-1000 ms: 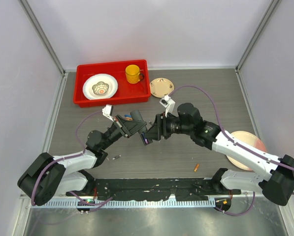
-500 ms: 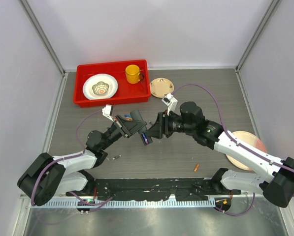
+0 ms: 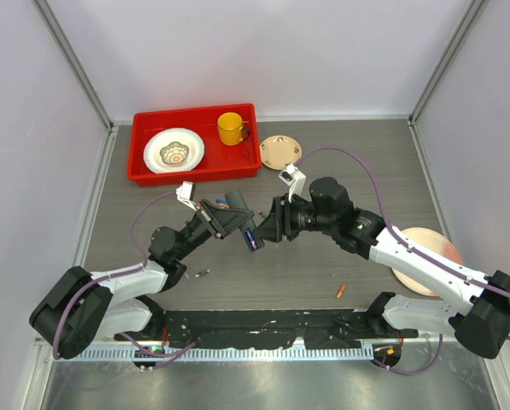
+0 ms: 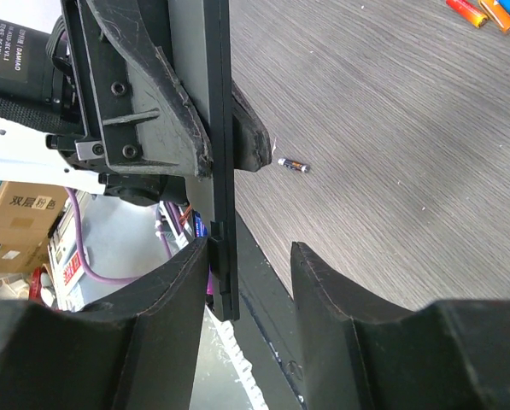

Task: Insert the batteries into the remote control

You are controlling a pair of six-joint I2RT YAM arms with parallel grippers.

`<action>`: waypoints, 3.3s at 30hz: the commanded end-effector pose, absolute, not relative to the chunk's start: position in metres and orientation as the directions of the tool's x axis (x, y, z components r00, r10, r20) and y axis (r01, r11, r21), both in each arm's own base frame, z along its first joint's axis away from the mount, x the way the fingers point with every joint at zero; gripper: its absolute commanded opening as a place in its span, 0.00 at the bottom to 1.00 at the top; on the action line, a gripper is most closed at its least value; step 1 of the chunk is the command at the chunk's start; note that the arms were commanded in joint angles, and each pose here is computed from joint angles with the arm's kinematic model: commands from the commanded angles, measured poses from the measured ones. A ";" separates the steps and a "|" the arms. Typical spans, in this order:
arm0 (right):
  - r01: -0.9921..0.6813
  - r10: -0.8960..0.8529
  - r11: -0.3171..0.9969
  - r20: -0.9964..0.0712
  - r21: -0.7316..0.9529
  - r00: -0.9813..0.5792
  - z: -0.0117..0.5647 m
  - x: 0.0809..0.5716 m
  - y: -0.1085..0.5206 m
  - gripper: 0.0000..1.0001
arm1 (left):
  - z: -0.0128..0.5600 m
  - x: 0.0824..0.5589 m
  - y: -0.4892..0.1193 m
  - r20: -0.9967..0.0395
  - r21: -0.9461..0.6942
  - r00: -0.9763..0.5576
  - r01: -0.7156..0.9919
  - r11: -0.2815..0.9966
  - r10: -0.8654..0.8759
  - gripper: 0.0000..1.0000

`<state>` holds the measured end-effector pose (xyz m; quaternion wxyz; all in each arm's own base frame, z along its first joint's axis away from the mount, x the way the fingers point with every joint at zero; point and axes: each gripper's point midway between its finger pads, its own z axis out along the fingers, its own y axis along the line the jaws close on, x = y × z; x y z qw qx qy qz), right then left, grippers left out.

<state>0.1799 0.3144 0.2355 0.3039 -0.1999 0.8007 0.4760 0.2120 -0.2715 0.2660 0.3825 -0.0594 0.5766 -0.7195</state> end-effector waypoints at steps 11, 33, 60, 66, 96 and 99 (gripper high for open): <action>-0.608 -0.041 0.471 -0.673 0.639 -0.738 0.225 0.184 0.318 0.48 | 0.314 0.209 -0.264 -0.368 -0.800 -0.637 0.589 -0.119 -0.677 0.00; -0.619 -0.038 0.494 -0.696 0.611 -0.717 0.233 0.187 0.320 0.50 | 0.313 0.214 -0.258 -0.352 -0.805 -0.609 0.584 -0.101 -0.711 0.00; -0.245 -0.111 0.967 -0.743 0.073 -0.660 0.120 0.309 0.221 0.55 | 0.228 0.188 -0.249 -0.450 -0.880 -0.695 0.453 0.145 -0.560 0.00; -0.248 -0.194 0.968 -0.677 -0.017 -0.710 0.079 0.345 0.235 0.69 | 0.237 0.175 -0.237 -0.504 -0.849 -0.659 0.498 0.177 -0.558 0.00; -0.249 -0.196 0.968 -0.601 0.005 -0.775 0.023 0.389 0.237 0.71 | 0.235 0.160 -0.245 -0.470 -0.862 -0.725 0.499 0.088 -0.503 0.00; -0.247 -0.191 0.969 -0.595 0.014 -0.781 0.021 0.387 0.235 0.69 | 0.234 0.160 -0.244 -0.471 -0.862 -0.721 0.498 0.093 -0.509 0.00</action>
